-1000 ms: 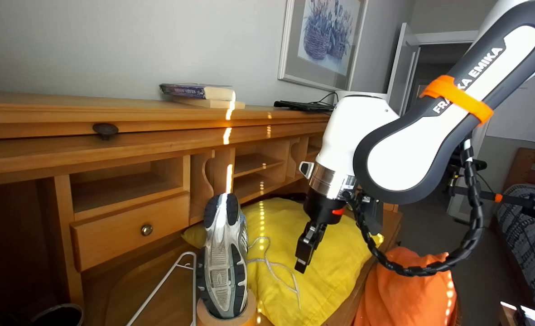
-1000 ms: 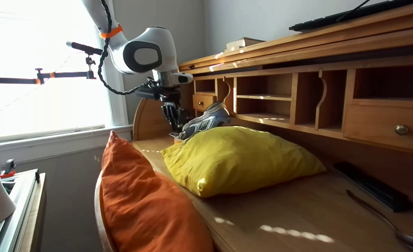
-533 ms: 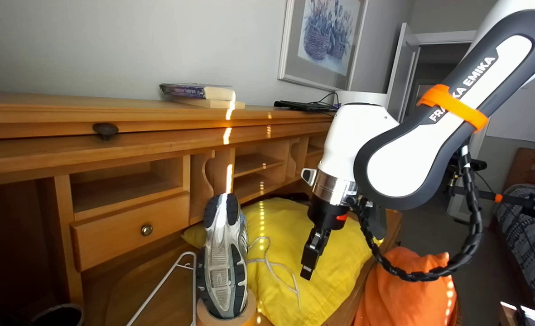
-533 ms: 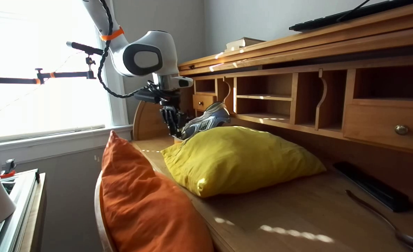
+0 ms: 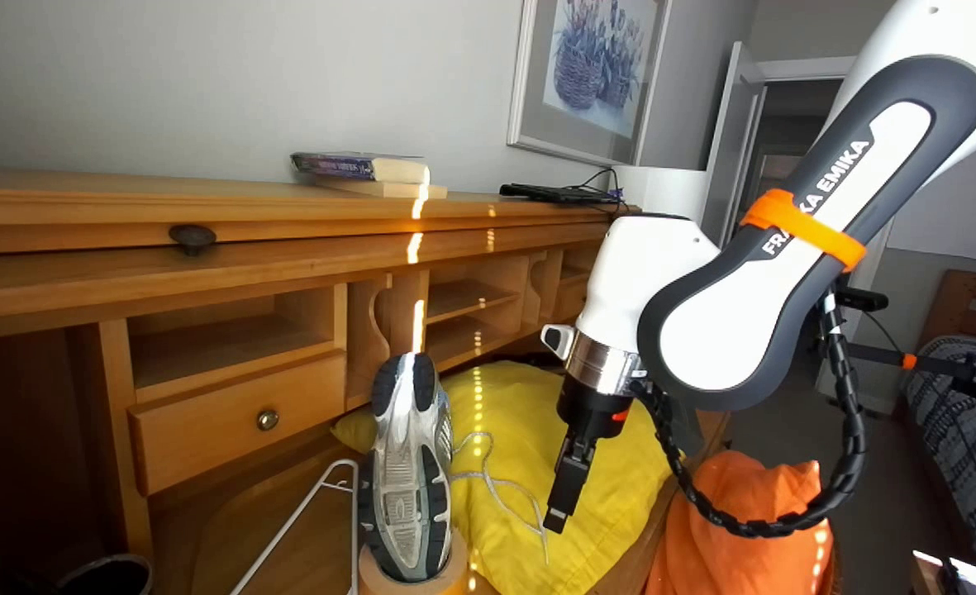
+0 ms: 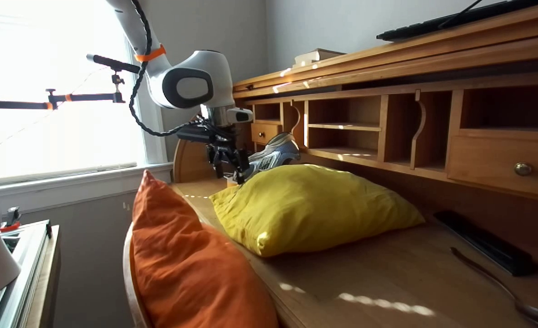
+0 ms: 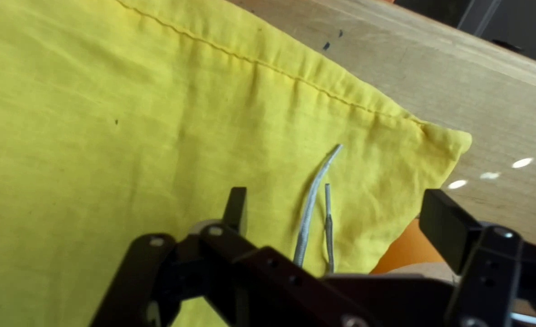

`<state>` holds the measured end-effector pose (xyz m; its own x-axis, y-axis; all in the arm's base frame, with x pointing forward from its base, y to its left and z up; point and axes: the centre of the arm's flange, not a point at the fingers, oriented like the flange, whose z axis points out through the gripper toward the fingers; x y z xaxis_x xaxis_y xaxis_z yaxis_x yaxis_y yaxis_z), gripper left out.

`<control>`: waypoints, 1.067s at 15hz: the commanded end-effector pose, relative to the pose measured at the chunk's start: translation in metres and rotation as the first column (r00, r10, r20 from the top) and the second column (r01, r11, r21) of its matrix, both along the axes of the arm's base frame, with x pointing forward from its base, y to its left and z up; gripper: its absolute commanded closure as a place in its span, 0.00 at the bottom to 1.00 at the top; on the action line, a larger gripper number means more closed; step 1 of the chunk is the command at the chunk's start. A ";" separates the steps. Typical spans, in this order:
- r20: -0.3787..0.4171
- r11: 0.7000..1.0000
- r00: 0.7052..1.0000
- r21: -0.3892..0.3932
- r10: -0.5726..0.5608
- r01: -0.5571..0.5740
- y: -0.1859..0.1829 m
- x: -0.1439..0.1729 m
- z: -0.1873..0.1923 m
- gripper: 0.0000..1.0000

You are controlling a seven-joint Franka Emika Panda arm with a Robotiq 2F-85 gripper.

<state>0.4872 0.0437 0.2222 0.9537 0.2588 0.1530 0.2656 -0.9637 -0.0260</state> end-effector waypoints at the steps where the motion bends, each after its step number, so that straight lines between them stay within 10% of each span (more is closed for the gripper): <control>1: 0.030 0.999 0.999 -0.001 0.044 -0.044 -0.001 0.007 -0.018 0.08; 16: 0.066 0.999 0.997 0.025 0.025 -0.027 0.009 0.027 -0.033 0.25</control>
<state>0.5084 0.0541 0.1969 0.9326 0.2892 0.2160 0.3016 -0.9531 -0.0262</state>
